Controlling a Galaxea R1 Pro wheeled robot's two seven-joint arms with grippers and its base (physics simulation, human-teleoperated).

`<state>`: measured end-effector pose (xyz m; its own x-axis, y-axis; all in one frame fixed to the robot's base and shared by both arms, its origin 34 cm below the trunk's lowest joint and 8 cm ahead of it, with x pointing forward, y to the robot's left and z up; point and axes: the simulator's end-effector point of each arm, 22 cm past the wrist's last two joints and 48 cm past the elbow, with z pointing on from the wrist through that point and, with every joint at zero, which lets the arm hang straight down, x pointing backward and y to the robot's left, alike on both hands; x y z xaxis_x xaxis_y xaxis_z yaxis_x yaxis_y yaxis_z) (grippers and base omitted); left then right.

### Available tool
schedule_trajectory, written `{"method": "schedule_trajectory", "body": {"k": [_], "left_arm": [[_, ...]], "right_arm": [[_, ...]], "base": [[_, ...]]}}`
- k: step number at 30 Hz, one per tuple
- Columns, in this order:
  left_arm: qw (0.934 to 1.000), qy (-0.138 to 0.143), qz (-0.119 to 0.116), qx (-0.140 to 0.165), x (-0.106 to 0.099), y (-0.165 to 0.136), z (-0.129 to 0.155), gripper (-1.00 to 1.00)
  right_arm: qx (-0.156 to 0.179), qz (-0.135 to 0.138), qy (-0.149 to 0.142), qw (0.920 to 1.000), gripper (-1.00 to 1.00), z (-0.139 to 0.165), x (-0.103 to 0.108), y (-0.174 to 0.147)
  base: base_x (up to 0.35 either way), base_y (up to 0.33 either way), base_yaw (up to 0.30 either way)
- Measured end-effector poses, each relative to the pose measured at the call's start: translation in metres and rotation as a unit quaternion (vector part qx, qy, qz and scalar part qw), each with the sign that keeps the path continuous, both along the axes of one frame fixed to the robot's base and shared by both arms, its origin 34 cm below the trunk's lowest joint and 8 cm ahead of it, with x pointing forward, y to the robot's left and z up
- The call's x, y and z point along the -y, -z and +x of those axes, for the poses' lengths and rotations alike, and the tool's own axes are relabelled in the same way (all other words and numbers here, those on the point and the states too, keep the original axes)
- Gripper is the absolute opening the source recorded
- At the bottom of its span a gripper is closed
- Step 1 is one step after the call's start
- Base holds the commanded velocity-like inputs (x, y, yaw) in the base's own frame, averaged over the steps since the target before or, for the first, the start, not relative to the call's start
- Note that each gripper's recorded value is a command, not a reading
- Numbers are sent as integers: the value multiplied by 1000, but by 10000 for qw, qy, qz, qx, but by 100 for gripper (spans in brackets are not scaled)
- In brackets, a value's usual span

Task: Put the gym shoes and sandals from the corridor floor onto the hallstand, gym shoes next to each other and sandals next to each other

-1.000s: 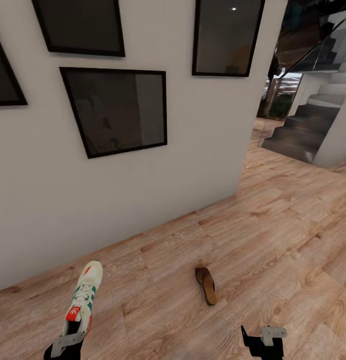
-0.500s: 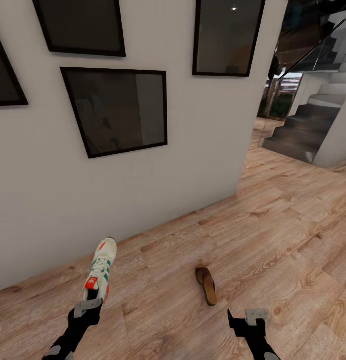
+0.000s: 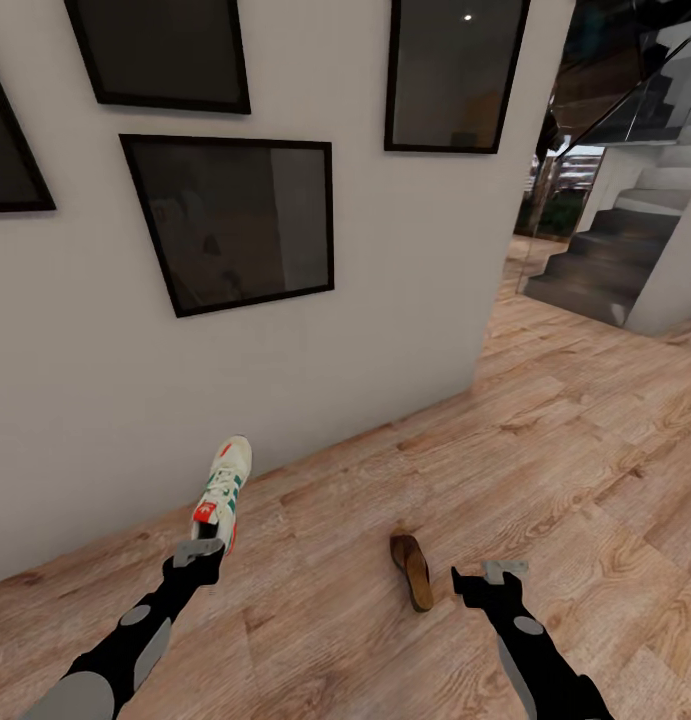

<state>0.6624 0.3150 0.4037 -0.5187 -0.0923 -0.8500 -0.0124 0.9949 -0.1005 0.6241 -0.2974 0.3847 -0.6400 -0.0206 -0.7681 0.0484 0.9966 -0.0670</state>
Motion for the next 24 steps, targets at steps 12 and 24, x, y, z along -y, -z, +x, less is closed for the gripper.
{"method": "schedule_trajectory", "body": {"k": [12,24], "left_arm": [[9998,185,69,-33,9,3,-3,-100],[9998,219,14,-35,18,5,-2,-100]], "right_arm": [[-11,38,-38,10000,100,1,-7,0],[-18,56,-30,10000,100,1,-9,1]], "base": [[300,-47,55],[140,-1,14]]}}
